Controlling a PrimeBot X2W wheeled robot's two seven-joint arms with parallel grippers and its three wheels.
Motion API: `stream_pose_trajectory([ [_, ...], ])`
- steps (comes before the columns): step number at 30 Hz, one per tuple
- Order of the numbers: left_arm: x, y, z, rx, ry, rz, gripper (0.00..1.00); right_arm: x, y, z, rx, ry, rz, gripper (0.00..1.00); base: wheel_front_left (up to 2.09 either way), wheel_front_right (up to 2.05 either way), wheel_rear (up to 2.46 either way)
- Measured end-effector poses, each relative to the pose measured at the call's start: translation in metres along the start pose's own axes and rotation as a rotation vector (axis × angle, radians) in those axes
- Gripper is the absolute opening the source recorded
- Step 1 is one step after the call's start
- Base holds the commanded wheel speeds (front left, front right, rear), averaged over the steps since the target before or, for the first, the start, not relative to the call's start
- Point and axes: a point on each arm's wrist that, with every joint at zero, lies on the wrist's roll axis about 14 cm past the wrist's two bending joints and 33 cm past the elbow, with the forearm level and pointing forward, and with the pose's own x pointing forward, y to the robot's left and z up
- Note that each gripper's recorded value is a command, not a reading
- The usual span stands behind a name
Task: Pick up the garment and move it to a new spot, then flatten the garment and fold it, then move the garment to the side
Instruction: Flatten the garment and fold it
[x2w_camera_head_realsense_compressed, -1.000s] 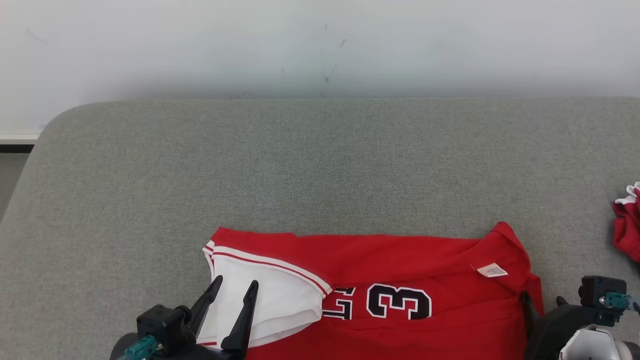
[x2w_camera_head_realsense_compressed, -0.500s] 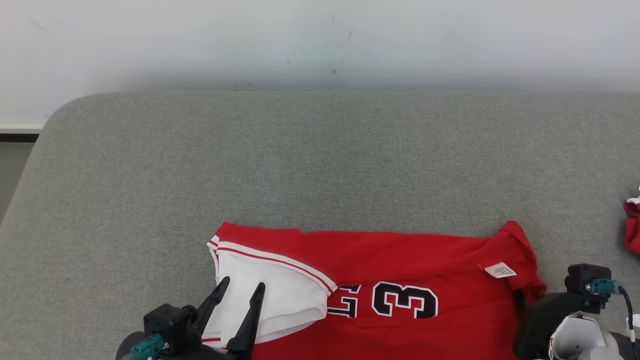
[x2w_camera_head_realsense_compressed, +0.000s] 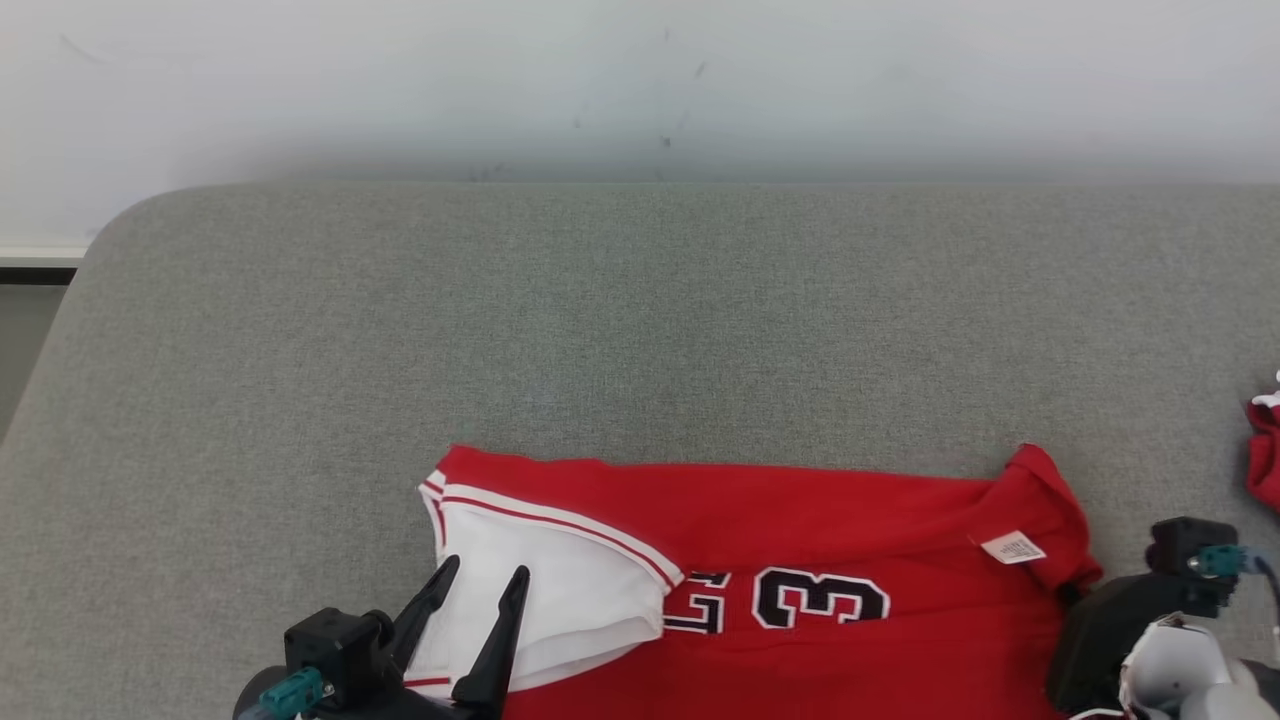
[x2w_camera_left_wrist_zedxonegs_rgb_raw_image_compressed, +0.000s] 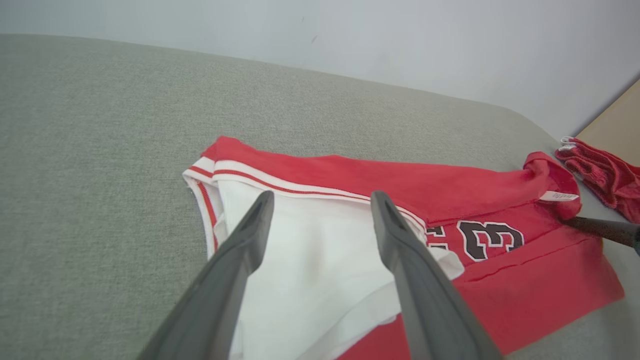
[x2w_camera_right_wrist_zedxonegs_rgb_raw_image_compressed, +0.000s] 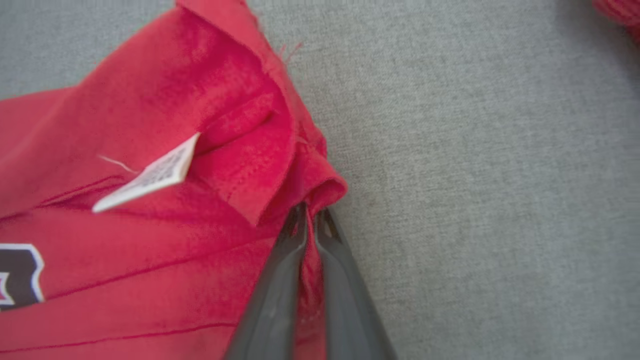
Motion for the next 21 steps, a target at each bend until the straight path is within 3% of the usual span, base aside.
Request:
stream_pose_trajectory([
  [15, 0.001, -0.005, -0.005, -0.010, 0.016, -0.014, 1.00, -0.025, -0.104, 0.075, 0.041, -0.182, -0.252, 0.00, 0.00, 0.00, 0.00],
  [21, -0.003, -0.006, -0.003, -0.014, 0.008, -0.012, 1.00, -0.030, -0.084, 0.070, 0.005, -0.167, -0.211, 0.00, 0.00, 0.00, 0.00],
])
